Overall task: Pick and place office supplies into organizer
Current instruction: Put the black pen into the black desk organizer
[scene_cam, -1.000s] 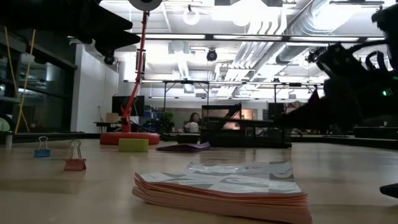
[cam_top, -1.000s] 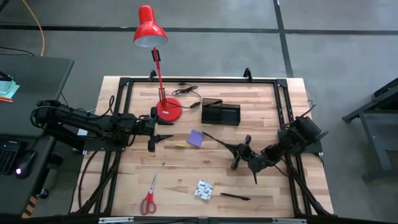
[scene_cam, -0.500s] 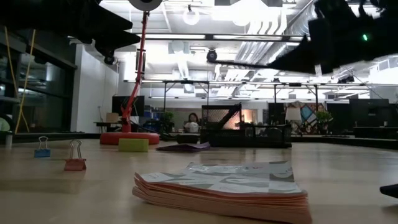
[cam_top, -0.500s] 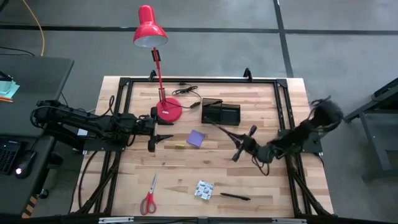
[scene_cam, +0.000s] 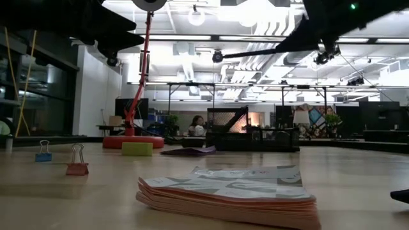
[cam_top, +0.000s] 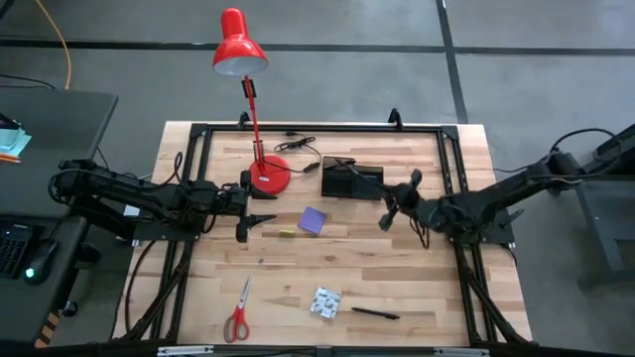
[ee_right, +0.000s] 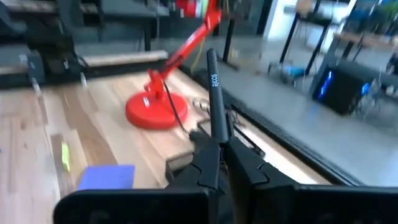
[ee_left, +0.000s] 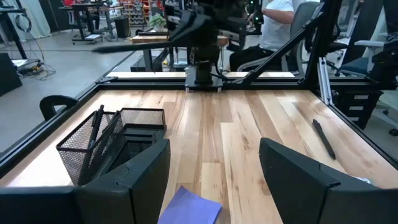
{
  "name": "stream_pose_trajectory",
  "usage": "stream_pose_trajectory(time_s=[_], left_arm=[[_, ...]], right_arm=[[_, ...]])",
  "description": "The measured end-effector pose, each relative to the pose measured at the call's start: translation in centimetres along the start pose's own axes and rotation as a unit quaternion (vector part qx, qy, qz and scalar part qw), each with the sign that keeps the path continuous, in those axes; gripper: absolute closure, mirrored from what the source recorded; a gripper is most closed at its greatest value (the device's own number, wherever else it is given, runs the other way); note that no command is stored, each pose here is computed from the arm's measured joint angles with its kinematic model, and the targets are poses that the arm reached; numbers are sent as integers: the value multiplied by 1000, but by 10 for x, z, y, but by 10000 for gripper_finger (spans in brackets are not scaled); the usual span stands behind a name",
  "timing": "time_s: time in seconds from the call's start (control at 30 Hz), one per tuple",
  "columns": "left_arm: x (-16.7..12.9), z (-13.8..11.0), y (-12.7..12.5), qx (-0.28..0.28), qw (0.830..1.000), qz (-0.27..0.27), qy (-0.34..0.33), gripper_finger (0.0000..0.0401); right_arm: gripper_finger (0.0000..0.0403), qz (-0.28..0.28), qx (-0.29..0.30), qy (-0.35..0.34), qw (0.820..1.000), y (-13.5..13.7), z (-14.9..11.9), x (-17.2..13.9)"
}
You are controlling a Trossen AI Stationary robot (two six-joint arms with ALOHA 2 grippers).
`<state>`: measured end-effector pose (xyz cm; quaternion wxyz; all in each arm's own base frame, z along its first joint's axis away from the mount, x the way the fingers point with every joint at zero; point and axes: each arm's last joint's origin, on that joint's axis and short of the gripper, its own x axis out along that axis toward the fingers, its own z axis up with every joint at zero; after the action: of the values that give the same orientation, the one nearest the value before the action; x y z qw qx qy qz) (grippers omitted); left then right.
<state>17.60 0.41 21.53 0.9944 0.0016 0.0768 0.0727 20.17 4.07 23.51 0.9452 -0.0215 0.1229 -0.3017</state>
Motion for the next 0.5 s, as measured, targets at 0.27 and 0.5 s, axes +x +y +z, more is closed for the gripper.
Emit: stream_pose_trajectory(time_s=[0.27,0.5], left_arm=[[0,-2,0,1,1000,0,10,168],[0,-5,0,-10,1000,1,26,168]], right_arm=[[403,11,-12,110,994,-19,64,4],[403,37,-6,204,978,-36,112,18]])
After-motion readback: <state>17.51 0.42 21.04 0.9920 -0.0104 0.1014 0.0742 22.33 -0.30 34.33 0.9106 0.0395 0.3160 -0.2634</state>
